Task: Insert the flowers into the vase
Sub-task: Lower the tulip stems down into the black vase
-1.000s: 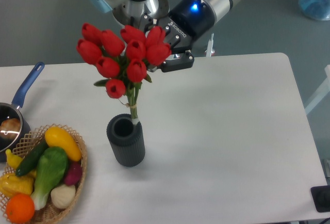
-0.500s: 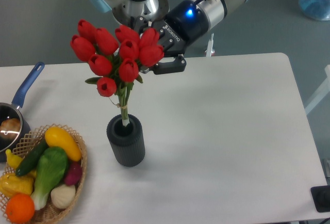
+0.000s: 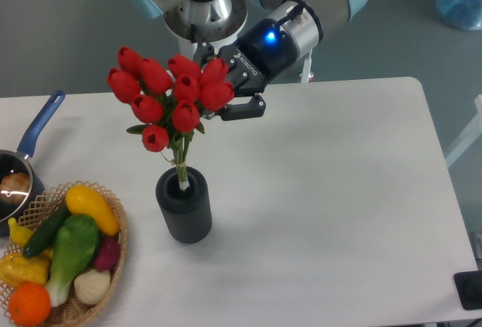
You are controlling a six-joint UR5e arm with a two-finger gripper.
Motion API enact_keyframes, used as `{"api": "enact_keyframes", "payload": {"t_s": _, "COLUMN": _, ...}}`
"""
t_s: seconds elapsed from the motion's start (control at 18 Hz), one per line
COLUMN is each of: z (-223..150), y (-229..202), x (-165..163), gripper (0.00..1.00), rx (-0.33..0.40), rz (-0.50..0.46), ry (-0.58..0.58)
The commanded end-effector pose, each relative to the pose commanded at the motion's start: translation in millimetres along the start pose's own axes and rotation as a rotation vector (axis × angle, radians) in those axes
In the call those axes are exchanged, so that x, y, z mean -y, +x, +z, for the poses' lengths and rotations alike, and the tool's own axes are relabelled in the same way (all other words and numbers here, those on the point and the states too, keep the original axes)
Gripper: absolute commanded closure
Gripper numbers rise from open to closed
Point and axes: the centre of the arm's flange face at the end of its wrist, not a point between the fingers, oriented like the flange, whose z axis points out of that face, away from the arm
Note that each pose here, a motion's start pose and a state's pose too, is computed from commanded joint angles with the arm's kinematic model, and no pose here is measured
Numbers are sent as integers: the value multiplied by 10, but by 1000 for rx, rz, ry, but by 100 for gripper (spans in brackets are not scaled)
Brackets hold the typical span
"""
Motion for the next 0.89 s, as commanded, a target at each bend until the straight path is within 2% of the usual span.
{"api": "enact_keyframes", "payload": {"t_s": 0.44, "z": 34, "y": 11, "x": -288, "gripper": 100, "rx": -7, "rz": 5, "ry": -4}}
{"api": "enact_keyframes", "payload": {"t_s": 0.89, "z": 75, "y": -44, "x": -419, "gripper": 100, "rx": -12, "rz": -10, "ry": -12}}
